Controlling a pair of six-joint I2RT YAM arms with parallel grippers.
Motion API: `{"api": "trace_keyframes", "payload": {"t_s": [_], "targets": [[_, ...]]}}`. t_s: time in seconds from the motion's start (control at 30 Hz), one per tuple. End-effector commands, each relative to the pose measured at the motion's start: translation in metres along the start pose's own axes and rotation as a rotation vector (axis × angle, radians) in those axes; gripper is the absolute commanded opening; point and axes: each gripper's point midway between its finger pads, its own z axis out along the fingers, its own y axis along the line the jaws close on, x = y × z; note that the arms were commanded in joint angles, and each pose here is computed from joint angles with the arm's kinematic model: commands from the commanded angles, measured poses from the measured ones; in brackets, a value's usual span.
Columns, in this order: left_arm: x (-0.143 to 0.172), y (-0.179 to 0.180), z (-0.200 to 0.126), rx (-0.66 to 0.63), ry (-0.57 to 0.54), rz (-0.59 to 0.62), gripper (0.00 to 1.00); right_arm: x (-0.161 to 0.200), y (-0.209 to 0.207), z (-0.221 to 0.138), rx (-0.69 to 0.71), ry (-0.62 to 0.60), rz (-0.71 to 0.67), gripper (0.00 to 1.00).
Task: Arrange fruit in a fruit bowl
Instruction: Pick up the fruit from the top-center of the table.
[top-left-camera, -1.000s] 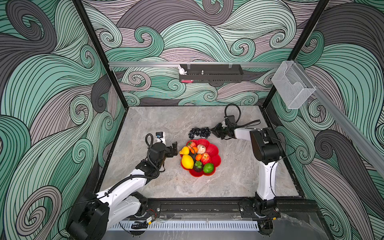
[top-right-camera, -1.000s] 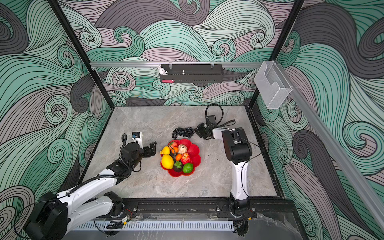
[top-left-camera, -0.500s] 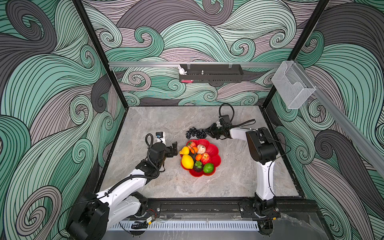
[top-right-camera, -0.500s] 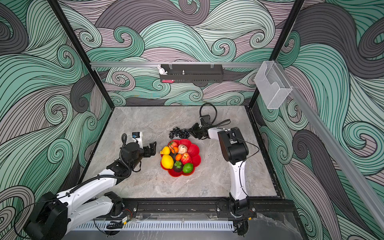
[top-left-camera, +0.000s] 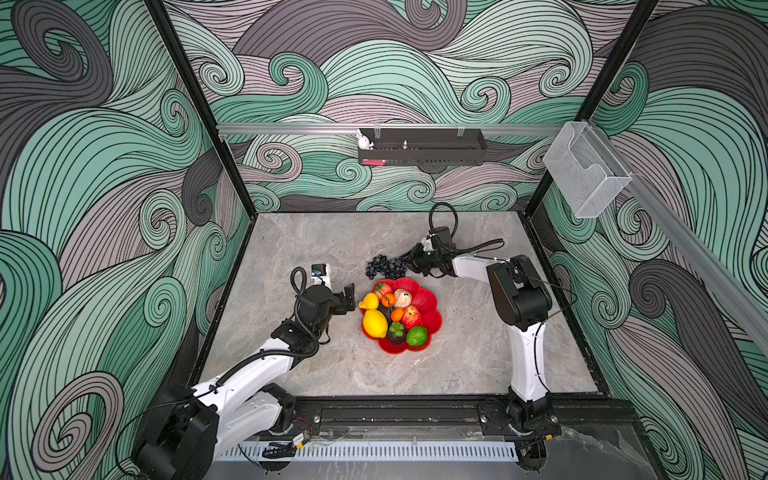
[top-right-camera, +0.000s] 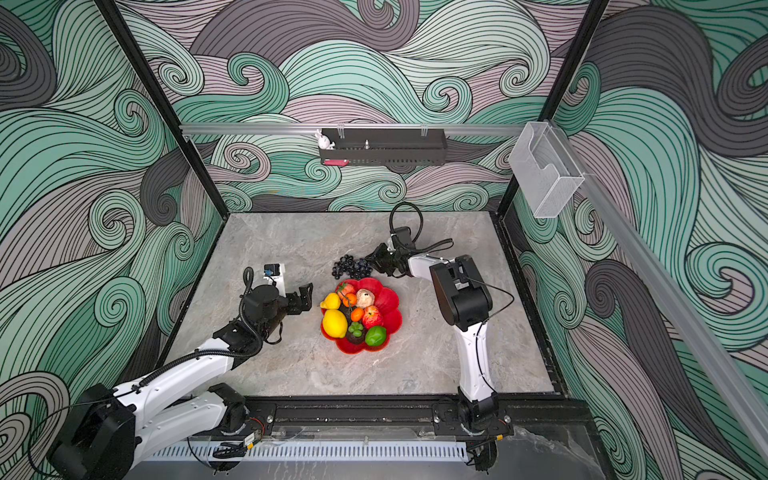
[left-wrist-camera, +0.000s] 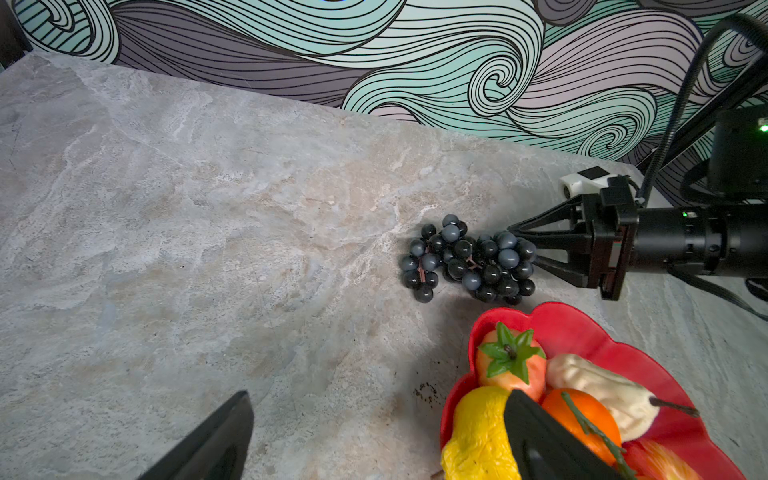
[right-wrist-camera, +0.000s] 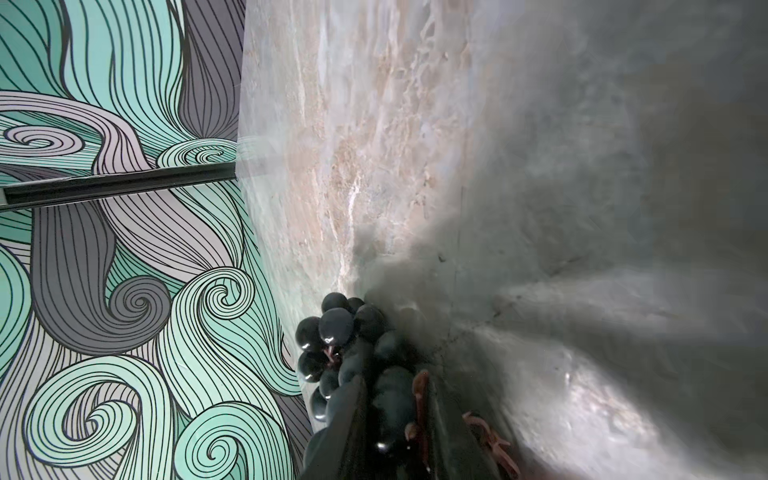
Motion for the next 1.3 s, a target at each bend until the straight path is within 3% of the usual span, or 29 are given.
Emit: {"api": "trace_keyframes", "payload": {"t_s": [0.0,0.5,0.73,1.27], "targets": [[-0.014,0.0,-0.002,-0.002,-0.042,-0.009,0.96,-0.002,-0.005,0.008,0.005,0.009,-0.007,0.23],[-0.014,0.0,-0.002,-0.004,-0.041,-0.007,0.96,-0.009,-0.019,0.027,0.036,0.026,0.003,0.09],[-0.014,0.0,-0.001,-0.003,-0.039,-0.007,0.96,-0.015,0.013,0.008,-0.04,-0.026,-0.08,0.0],[-0.013,0.0,-0.001,-0.003,-0.039,-0.007,0.96,0.013,0.048,-0.019,-0.047,-0.037,-0.301,0.0]]}}
